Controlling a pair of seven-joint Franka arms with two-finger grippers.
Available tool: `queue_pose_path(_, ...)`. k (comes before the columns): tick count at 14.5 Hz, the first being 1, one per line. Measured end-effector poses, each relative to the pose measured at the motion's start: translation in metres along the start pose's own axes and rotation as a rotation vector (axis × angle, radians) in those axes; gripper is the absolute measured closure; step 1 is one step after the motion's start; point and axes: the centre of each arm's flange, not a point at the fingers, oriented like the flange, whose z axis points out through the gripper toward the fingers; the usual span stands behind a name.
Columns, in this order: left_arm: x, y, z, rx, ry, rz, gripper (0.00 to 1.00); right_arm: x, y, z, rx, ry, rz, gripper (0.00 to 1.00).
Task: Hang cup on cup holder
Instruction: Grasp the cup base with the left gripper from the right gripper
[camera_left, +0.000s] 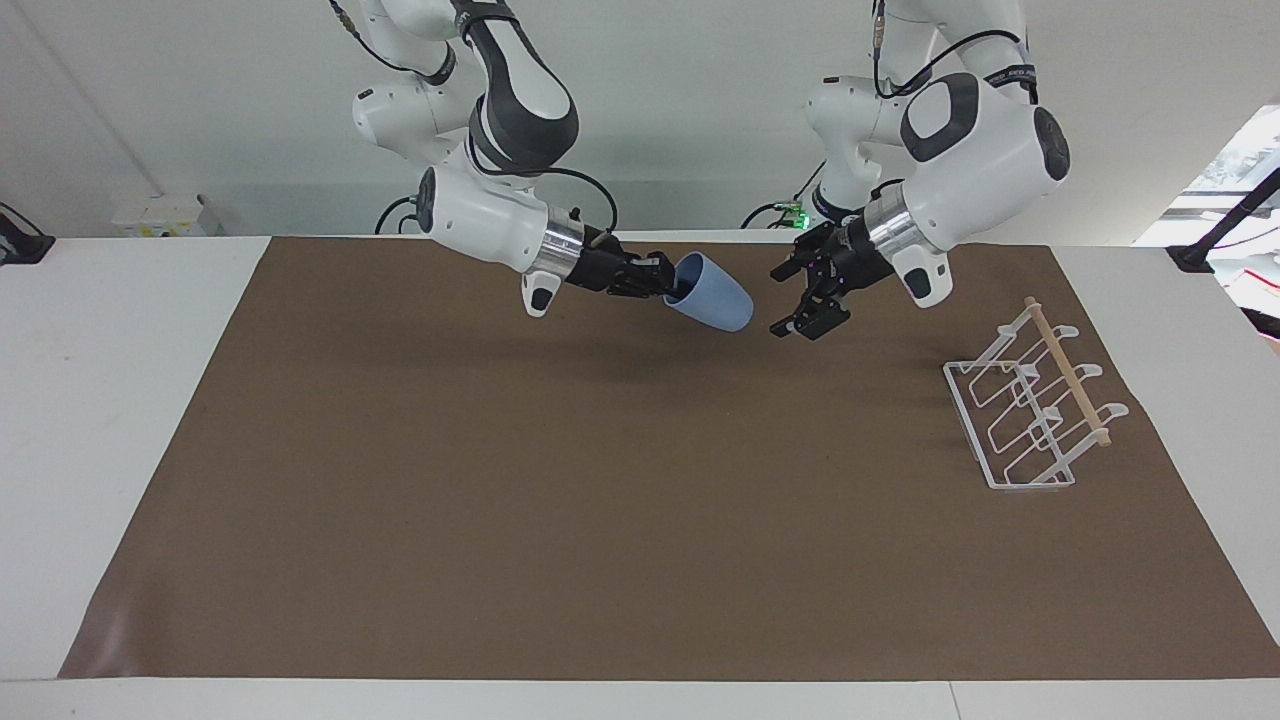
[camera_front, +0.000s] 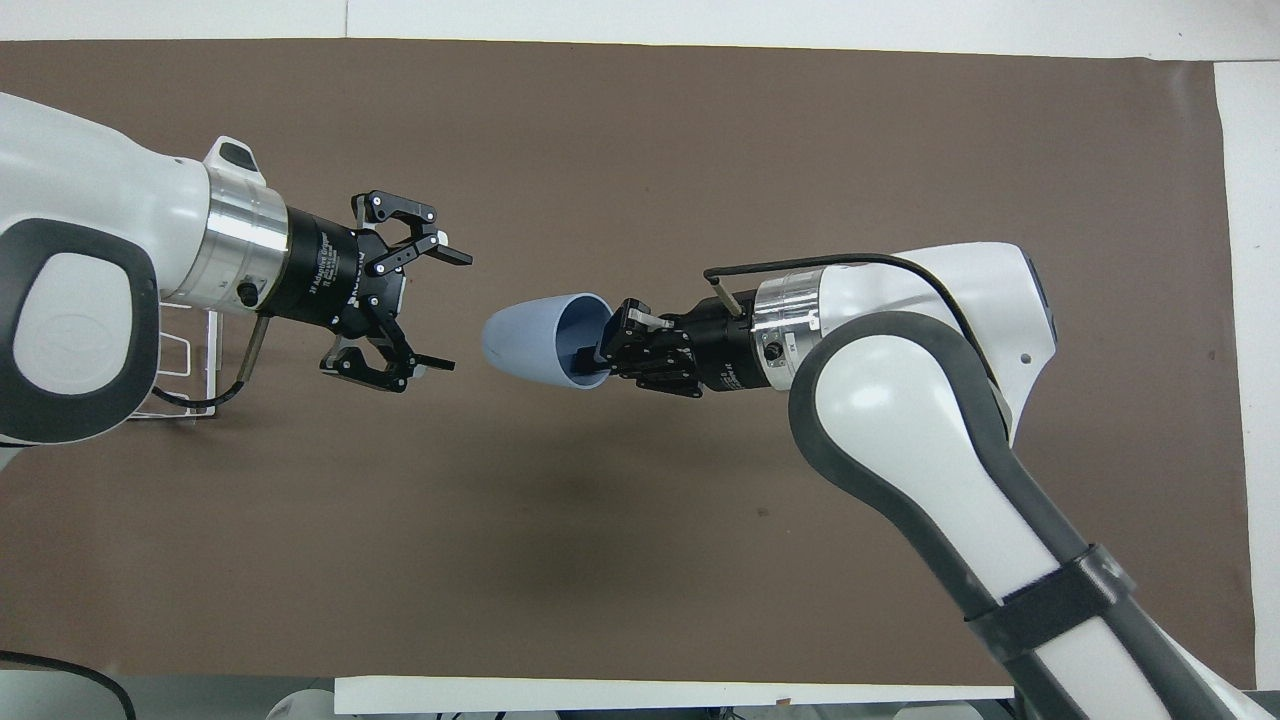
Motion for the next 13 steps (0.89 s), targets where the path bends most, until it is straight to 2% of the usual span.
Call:
queue_pose_path(3, -0.008, 0.003, 0.022, 0.007, -0.022, -0.002, 0.0, 0.0, 0.0, 0.0, 0.0, 0.002, 0.001, 0.95)
queue_pose_path(8, -0.019, -0.004, 0.05, 0.047, -0.018, 0.007, 0.04, 0.001, 0.001, 0.0, 0.0, 0.003, 0.002, 0.95)
queue_pose_path(10, -0.02, -0.004, 0.051, 0.046, -0.015, 0.013, 0.23, 0.003, 0.002, -0.001, 0.001, 0.01, 0.004, 0.95)
queue_pose_path(11, -0.02, -0.004, 0.052, 0.042, -0.014, 0.015, 0.27, 0.003, 0.002, -0.002, 0.001, 0.012, 0.006, 0.95)
queue_pose_path(13, -0.021, -0.004, 0.052, 0.038, -0.014, 0.016, 0.27, 0.004, 0.002, -0.003, 0.002, 0.013, 0.007, 0.95)
